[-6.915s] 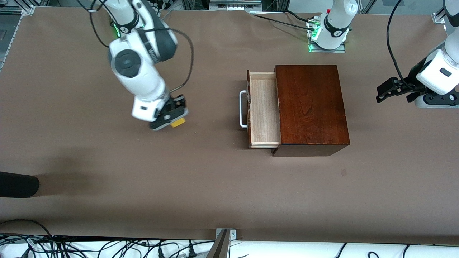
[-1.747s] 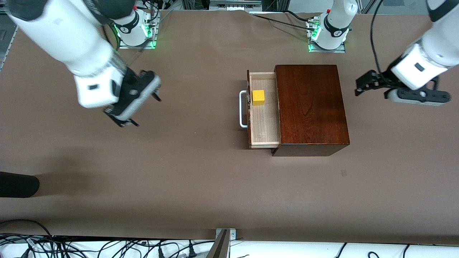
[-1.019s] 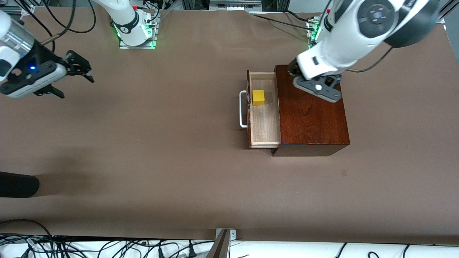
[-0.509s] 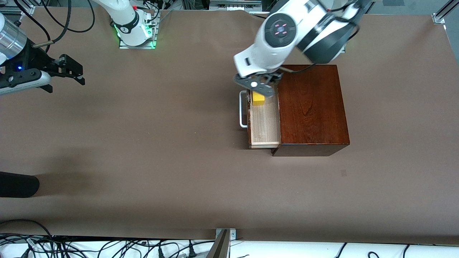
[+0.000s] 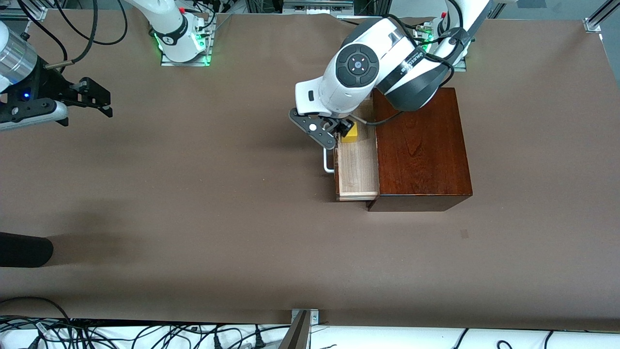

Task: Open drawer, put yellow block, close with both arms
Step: 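Reach the left gripper down to the drawer front, then push the drawer shut into the box with the left gripper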

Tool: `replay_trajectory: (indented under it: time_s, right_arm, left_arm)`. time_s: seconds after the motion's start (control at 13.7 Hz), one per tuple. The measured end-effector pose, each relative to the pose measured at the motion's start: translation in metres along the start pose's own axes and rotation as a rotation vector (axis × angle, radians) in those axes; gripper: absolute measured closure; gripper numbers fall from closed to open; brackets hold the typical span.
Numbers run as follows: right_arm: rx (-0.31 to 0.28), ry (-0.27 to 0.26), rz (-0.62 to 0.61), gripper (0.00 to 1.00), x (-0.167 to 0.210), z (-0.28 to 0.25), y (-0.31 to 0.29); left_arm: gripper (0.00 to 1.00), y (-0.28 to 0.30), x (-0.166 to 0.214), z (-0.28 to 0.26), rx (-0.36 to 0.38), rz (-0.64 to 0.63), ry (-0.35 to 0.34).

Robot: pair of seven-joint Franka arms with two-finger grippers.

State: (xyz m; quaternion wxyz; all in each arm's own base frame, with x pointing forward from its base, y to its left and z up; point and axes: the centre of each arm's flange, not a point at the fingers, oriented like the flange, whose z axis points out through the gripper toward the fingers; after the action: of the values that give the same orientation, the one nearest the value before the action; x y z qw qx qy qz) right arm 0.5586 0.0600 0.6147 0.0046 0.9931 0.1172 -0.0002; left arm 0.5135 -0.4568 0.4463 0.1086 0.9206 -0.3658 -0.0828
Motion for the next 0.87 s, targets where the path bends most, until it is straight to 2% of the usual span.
replay_trajectory:
  time_s: [0.22,0.58,0.73,0.87]
  right_arm:
    - [-0.004,-0.017,0.017,0.00,0.004,0.010,0.007]
    - [-0.005,-0.021,0.039,0.00,0.004,0.012,0.016]
    - [-0.005,-0.024,0.054,0.00,0.003,0.014,0.024]
    - [-0.006,-0.024,0.056,0.00,0.003,0.014,0.025]
  left_arm:
    - [0.00,0.000,0.012,0.020,0.066,0.249,0.017]
    - [0.00,0.032,0.027,0.085,0.232,0.625,-0.076]
    - [0.00,0.026,0.035,0.112,0.254,0.738,-0.098]
    - [0.00,0.015,0.039,0.130,0.254,0.786,-0.112]
